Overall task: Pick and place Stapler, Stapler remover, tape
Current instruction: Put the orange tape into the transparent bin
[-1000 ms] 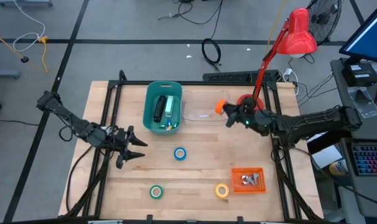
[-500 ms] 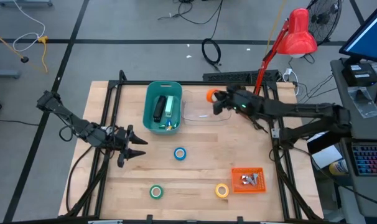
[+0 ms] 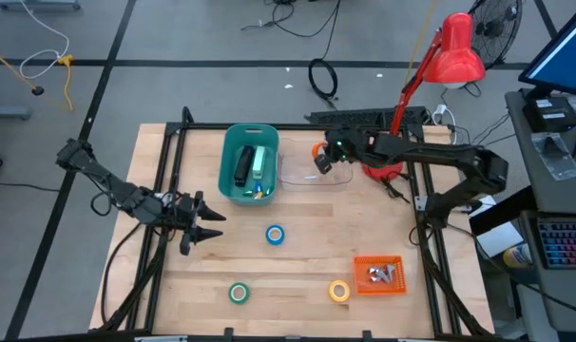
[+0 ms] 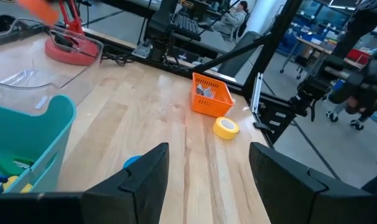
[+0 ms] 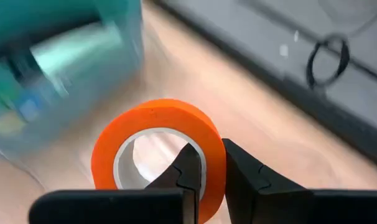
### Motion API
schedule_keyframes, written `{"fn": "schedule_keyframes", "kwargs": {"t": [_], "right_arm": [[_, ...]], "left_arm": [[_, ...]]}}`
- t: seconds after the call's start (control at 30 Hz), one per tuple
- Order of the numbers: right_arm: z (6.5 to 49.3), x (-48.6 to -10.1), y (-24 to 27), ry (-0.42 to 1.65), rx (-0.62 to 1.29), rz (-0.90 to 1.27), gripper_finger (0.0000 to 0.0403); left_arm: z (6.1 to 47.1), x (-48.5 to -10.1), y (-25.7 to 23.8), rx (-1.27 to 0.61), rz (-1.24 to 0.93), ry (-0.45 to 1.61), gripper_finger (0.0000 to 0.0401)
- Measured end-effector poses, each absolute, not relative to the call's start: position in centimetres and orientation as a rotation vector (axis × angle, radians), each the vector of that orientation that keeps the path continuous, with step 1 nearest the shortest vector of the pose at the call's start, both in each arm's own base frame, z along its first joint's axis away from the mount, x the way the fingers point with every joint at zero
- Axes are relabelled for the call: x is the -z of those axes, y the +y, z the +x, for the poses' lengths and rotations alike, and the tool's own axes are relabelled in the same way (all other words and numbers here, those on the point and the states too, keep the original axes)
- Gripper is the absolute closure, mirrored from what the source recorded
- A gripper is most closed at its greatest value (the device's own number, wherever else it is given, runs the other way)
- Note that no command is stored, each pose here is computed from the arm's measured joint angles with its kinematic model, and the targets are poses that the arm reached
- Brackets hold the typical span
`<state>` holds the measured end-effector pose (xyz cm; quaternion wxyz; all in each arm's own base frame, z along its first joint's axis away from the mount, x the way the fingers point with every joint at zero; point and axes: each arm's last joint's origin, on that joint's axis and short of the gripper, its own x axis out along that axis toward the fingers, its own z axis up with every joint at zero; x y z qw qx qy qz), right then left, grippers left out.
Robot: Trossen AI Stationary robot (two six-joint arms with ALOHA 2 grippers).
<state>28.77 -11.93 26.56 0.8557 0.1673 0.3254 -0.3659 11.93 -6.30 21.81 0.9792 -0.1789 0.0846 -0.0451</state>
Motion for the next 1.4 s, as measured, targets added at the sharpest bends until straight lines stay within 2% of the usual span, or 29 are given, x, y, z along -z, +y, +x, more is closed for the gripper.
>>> {"fn": "schedule_keyframes", "kwargs": {"t": [0.13,0.57,0.93,1.4], "right_arm": [[29.3,-24.4,-12.8,0.792,0.761,0.330,0.0372],[28.1,-22.4,-14.5,1.016,0.708,0.343,0.0372],[30.7,-22.4,-17.1,1.172,0.655,0.285,0.0372],[30.1,-21.7,-16.3,1.309,0.597,0.296,0.0370]], "left_arm": [[11.9,-21.8,-6.3,0.090,-0.364,0.170,0.0176],[12.1,-21.8,-6.0,0.065,-0.390,0.165,0.0176],[12.2,-21.8,-5.7,0.038,-0.395,0.160,0.0176],[12.2,-21.7,-5.7,0.043,-0.388,0.176,0.0176]]}}
